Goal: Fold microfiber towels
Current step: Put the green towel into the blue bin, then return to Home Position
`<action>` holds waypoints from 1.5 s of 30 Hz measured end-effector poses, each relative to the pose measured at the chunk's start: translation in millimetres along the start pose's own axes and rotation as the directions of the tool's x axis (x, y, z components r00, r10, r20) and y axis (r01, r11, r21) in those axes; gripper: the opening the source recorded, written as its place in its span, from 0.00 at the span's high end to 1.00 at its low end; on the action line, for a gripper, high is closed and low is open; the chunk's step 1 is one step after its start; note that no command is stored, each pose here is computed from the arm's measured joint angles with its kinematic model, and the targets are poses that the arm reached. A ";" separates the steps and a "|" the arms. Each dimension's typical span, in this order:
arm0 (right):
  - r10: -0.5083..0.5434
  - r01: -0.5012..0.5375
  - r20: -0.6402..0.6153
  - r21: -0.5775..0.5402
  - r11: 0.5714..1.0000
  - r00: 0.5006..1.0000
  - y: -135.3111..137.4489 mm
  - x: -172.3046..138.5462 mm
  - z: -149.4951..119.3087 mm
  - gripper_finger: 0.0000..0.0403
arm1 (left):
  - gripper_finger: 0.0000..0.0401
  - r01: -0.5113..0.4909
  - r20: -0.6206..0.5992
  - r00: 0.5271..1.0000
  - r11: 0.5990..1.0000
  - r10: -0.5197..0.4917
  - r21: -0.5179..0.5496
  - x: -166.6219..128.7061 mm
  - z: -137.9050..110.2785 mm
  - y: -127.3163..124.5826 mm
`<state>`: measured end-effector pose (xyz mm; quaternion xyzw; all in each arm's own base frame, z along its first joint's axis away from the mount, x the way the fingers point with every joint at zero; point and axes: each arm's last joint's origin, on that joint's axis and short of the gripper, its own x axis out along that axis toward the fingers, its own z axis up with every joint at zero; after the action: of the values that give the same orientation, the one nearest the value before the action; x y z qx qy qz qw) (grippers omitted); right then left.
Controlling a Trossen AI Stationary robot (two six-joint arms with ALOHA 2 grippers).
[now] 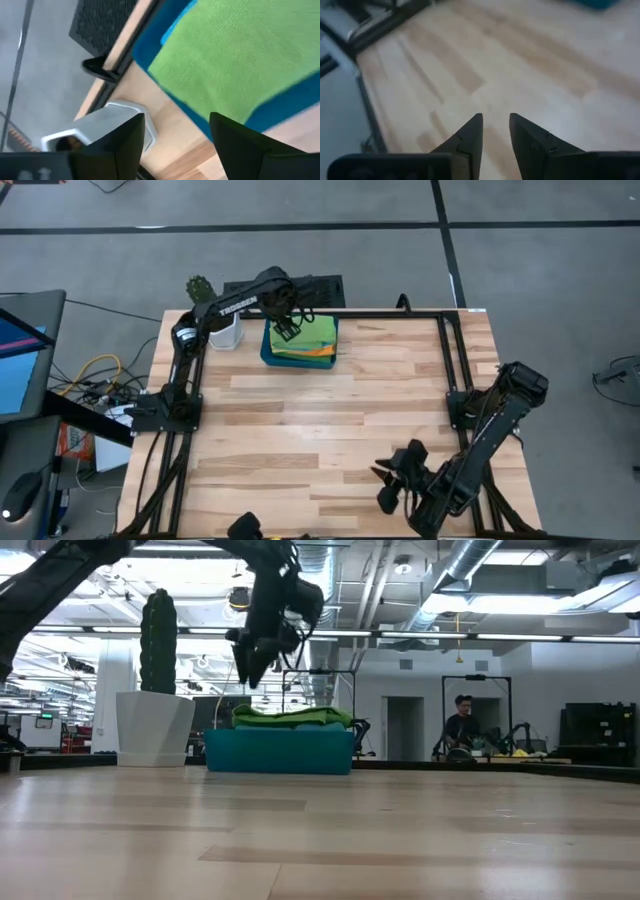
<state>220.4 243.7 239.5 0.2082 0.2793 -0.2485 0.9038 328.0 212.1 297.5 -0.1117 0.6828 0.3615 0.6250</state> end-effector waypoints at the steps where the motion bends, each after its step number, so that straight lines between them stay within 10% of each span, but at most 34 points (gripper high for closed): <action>1: -0.007 0.007 0.034 -0.001 1.000 0.999 -0.7 1.8 4.8 0.70 | 0.46 0.005 0.019 1.000 1.000 -0.005 0.003 -7.8 -4.3 3.6; 8: -0.122 0.125 0.254 0.006 0.992 0.960 -26.9 16.9 89.1 0.70 | 0.54 0.236 0.270 0.939 0.970 -0.212 -0.057 -72.6 -42.5 42.1; 18: 0.032 0.028 0.297 -0.197 0.980 0.954 -103.5 17.9 231.6 0.70 | 0.57 0.511 0.800 0.303 0.797 -0.518 0.322 -174.5 -128.6 77.9; 23: -0.063 0.154 0.403 -0.198 0.968 0.913 -164.3 -29.3 260.0 0.70 | 0.57 0.427 0.858 0.204 0.832 -0.472 0.356 -170.7 -181.3 82.5; 30: 0.036 0.108 0.470 -0.275 0.955 0.882 -226.2 -52.8 221.1 0.70 | 0.57 0.483 0.900 0.045 0.798 -0.435 0.361 -112.0 -223.5 63.7; 35: 0.014 0.062 0.564 -0.115 0.991 0.826 -264.1 -33.2 161.7 0.70 | 0.57 0.588 0.913 -0.035 0.731 -0.406 0.347 -63.5 -240.4 47.1; 45: 0.051 -0.135 0.659 0.077 0.988 0.751 -294.7 22.7 74.1 0.70 | 0.57 0.797 0.950 -0.061 0.558 -0.308 0.232 50.3 -261.2 8.1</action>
<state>99.9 -34.7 211.8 0.1758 -0.0805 -0.2763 0.9414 111.5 67.5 242.3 -0.2760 -0.0462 0.1792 0.9432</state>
